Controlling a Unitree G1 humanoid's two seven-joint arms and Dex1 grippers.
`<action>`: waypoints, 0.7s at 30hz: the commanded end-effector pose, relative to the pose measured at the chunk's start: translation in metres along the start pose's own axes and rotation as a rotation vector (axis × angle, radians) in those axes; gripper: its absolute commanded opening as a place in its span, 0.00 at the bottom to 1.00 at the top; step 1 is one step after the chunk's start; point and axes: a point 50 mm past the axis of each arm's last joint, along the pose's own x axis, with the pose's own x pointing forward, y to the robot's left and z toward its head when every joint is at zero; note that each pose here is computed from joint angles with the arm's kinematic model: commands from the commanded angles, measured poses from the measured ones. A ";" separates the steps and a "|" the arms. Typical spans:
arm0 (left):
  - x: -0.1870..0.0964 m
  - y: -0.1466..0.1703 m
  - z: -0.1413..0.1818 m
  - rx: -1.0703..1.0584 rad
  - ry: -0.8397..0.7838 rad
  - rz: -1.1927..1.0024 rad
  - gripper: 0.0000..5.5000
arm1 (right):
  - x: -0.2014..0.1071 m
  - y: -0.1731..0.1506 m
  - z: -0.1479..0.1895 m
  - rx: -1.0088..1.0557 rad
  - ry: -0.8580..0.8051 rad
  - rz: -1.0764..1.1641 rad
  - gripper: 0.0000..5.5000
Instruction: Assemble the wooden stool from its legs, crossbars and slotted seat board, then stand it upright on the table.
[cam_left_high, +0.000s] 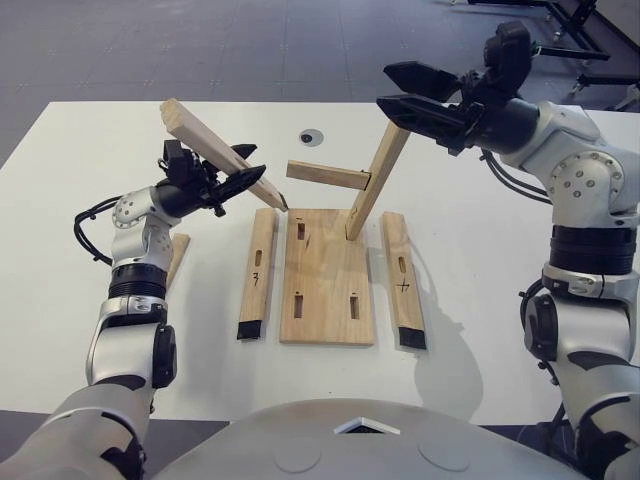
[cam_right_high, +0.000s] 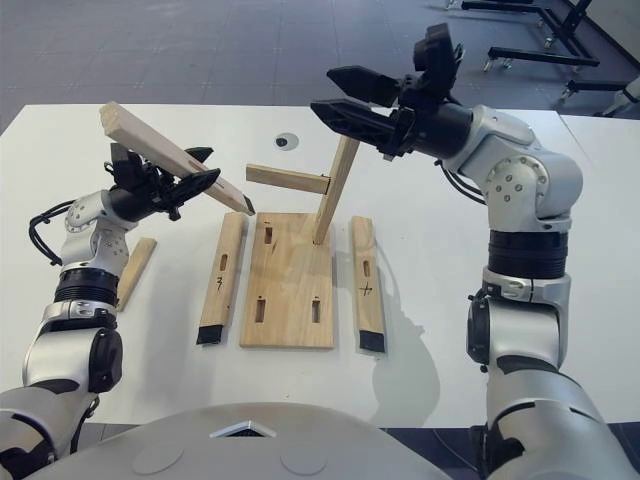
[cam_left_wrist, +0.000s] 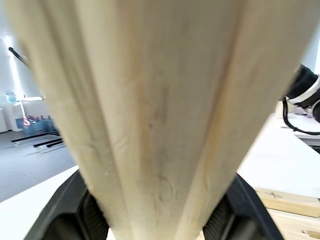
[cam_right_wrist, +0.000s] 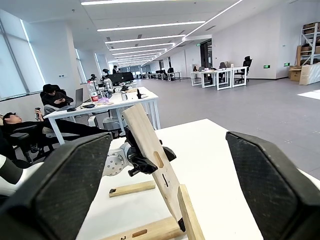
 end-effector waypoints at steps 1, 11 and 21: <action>0.015 -0.002 -0.007 -0.018 0.007 -0.048 0.37 | 0.005 0.000 0.000 -0.010 0.040 0.026 0.76; 0.018 -0.012 -0.017 -0.042 0.121 -0.193 0.37 | 0.007 0.001 -0.004 -0.011 0.049 0.028 0.76; 0.019 -0.016 -0.017 -0.085 0.196 -0.290 0.37 | 0.006 0.000 -0.008 -0.001 0.045 0.022 0.76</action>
